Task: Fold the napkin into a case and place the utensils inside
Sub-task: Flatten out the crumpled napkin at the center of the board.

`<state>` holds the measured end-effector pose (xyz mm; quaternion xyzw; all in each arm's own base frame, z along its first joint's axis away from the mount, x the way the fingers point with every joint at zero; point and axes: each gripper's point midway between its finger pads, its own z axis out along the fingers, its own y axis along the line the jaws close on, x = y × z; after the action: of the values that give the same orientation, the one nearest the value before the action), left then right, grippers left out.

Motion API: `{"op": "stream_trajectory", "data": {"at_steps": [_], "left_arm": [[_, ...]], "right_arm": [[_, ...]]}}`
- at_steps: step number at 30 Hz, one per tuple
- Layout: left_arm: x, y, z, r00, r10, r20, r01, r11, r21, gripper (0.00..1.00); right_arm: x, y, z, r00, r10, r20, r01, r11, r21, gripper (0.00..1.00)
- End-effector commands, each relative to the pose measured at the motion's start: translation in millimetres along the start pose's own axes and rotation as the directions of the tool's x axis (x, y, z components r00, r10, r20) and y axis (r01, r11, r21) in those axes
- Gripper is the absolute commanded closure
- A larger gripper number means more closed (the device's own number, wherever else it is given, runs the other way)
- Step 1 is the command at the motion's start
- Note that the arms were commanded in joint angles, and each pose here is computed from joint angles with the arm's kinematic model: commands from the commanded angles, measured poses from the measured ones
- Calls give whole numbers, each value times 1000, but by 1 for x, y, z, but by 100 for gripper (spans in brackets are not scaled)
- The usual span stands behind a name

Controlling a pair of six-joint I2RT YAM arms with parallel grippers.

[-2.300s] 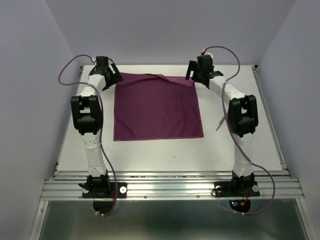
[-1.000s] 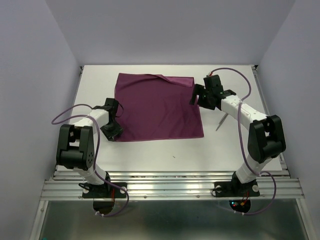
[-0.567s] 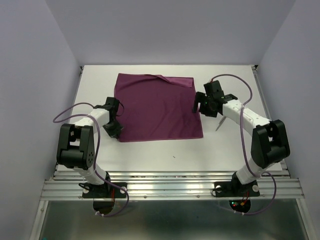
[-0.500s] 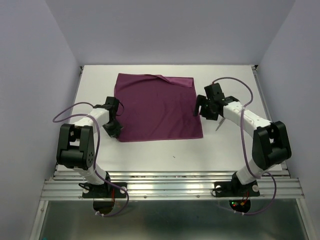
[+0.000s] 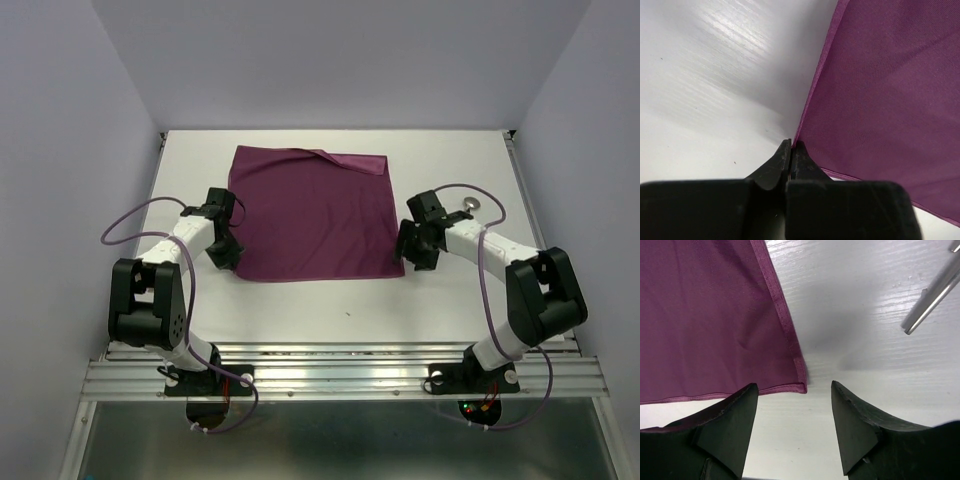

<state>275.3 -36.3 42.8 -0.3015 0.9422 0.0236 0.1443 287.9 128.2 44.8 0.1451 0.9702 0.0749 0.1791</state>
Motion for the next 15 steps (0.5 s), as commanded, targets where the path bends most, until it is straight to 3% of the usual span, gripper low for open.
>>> {"op": "stream_trajectory", "data": {"at_steps": [1,6,15], "left_arm": [[-12,-9,-15,999,10,37,-12,999,41,100],[-11,-13,-14,999,16,29,-17,998,65,100],[-9,-13,-15,999,28,34,-30,997,76,100]], "right_arm": [[6,19,7,1000,2,-11,-3,999,-44,36],[22,23,18,997,49,-68,-53,996,-65,40],[24,19,27,991,123,-51,-126,991,-42,46]]}}
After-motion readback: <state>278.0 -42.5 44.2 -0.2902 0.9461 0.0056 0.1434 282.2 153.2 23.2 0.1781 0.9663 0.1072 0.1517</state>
